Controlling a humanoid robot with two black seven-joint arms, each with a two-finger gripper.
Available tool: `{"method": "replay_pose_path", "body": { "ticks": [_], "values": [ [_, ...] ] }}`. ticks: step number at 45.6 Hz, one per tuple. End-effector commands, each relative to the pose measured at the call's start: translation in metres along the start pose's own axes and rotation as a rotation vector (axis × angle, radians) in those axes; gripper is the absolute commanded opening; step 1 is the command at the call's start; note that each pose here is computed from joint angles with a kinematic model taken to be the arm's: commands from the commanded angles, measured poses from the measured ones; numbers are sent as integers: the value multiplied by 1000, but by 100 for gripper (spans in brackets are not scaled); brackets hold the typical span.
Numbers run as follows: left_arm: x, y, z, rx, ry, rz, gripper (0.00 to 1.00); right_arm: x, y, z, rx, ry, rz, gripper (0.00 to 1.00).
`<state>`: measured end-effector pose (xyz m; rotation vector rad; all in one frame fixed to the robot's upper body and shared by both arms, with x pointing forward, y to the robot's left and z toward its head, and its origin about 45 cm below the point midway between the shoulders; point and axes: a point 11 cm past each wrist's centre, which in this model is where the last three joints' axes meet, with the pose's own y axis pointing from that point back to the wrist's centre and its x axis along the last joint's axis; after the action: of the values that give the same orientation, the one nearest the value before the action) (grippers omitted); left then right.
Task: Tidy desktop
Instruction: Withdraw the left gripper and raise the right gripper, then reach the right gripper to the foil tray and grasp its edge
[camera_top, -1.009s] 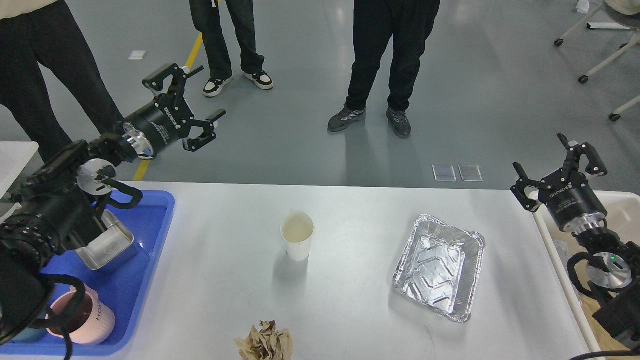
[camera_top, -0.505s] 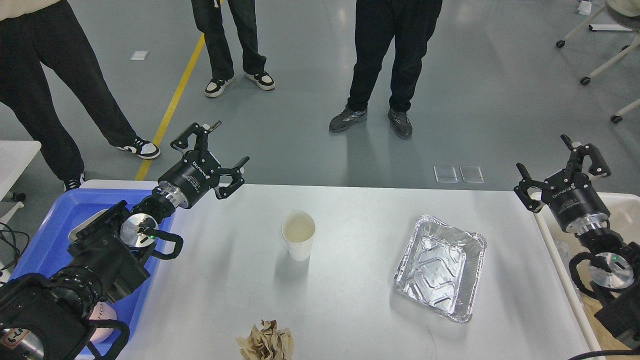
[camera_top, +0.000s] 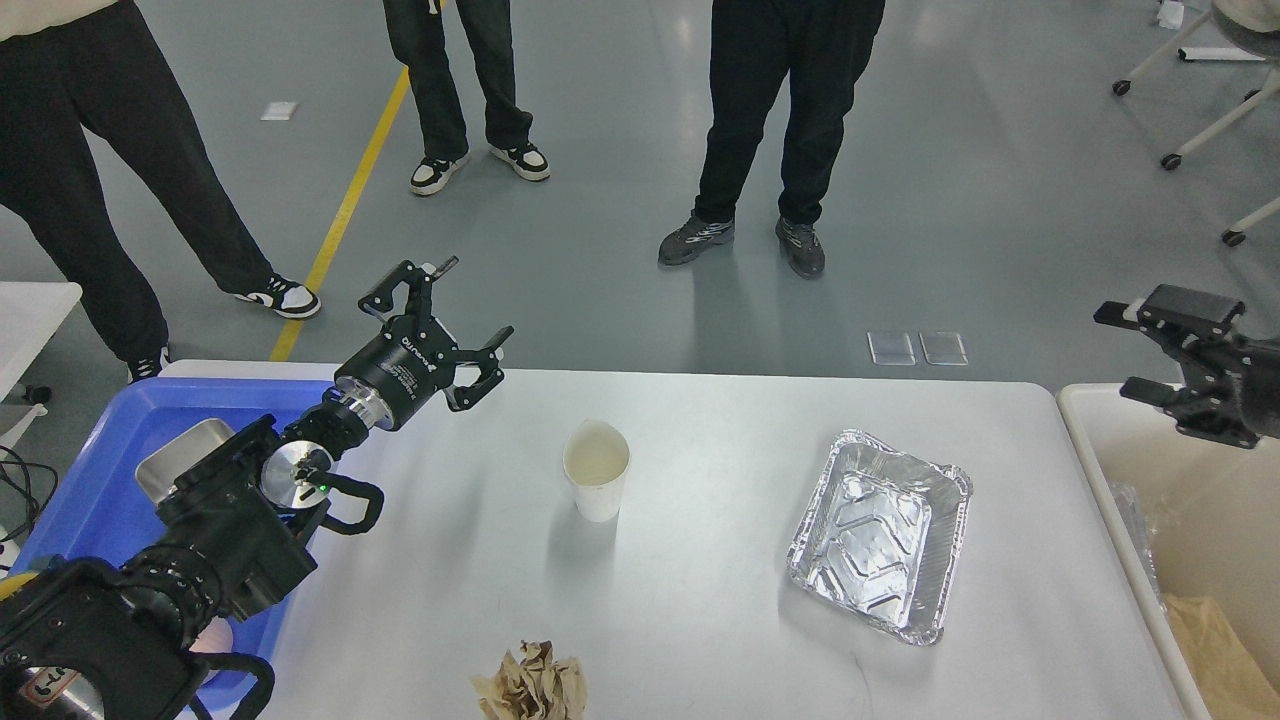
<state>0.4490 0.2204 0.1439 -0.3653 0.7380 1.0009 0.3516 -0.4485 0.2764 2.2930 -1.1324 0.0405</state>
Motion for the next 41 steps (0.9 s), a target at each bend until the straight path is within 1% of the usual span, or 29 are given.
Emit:
{"method": "replay_pose_path", "body": {
  "ticks": [1, 7, 11, 16, 23, 27, 33, 41],
  "values": [
    [-1, 0, -8, -6, 12, -4, 96, -23, 50, -16, -154, 218, -109, 100],
    [-6, -3, -12, -8, 22, -16, 96, -36, 100, -36, -282, 387, -154, 100],
    [-9, -4, -15, -5, 25, -25, 96, -40, 121, -35, -347, 409, -170, 100],
    [-8, -3, -18, -1, 28, -21, 96, -38, 128, -34, -373, 412, -165, 100],
    [-2, 3, -22, 3, 37, -8, 96, -41, 122, -29, -370, 406, -169, 100],
    [1, 6, -27, 9, 41, -4, 96, -48, 103, -11, -362, 387, -165, 100],
    [13, 18, -32, 12, 51, 27, 96, -71, 42, 29, -356, 409, -209, 100],
    [16, 21, -32, 8, 47, 33, 96, -90, -30, 83, -368, 351, -219, 100]
  ]
}}
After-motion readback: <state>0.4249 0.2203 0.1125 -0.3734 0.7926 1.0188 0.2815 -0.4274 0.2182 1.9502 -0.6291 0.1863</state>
